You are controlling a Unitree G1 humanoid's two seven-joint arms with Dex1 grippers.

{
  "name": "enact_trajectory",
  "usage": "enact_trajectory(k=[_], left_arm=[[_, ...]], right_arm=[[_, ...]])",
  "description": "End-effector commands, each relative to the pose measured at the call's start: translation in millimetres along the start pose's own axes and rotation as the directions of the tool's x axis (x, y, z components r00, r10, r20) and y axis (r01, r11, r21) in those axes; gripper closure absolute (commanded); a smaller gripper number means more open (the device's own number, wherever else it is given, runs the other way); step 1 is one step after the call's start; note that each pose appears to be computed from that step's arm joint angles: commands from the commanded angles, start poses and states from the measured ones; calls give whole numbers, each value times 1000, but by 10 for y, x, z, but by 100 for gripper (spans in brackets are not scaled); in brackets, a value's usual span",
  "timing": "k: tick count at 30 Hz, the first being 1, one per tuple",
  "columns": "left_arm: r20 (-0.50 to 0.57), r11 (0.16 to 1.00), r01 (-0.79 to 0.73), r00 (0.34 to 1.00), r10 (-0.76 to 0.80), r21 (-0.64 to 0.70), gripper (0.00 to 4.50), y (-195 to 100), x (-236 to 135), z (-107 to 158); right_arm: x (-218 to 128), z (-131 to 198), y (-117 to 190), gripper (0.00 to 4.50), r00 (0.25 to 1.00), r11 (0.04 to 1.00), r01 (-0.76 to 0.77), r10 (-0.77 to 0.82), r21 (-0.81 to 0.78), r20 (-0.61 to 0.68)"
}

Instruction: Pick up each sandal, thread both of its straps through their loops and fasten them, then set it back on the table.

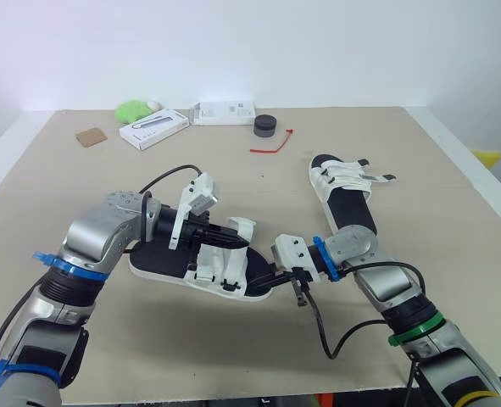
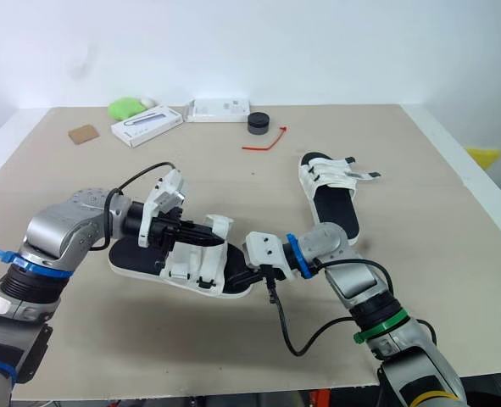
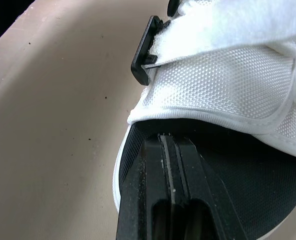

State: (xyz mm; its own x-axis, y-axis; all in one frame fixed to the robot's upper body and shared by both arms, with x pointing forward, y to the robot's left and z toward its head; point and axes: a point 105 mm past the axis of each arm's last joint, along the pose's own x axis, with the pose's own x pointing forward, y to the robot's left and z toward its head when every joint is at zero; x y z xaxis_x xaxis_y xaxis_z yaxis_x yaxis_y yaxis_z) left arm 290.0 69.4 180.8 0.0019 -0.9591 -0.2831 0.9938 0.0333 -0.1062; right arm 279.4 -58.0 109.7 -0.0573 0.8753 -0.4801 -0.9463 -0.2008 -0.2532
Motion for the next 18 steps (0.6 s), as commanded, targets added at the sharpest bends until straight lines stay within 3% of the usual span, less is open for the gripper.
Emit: enact_trajectory(k=[1, 10, 18], left_arm=[[15, 999, -4, 1000, 3, 42, 442, -78, -46, 59], [-36, 997, -18, 999, 21, 74, 442, -83, -57, -84], [-19, 990, -74, 997, 76, 117, 442, 45, -70, -91]], right_arm=[[3, -17, 4, 450, 1000, 1000, -3, 3, -3, -14], [6, -9, -2, 450, 1000, 1000, -7, 6, -6, -14], [-3, -8, 5, 450, 1000, 1000, -7, 7, -2, -16]])
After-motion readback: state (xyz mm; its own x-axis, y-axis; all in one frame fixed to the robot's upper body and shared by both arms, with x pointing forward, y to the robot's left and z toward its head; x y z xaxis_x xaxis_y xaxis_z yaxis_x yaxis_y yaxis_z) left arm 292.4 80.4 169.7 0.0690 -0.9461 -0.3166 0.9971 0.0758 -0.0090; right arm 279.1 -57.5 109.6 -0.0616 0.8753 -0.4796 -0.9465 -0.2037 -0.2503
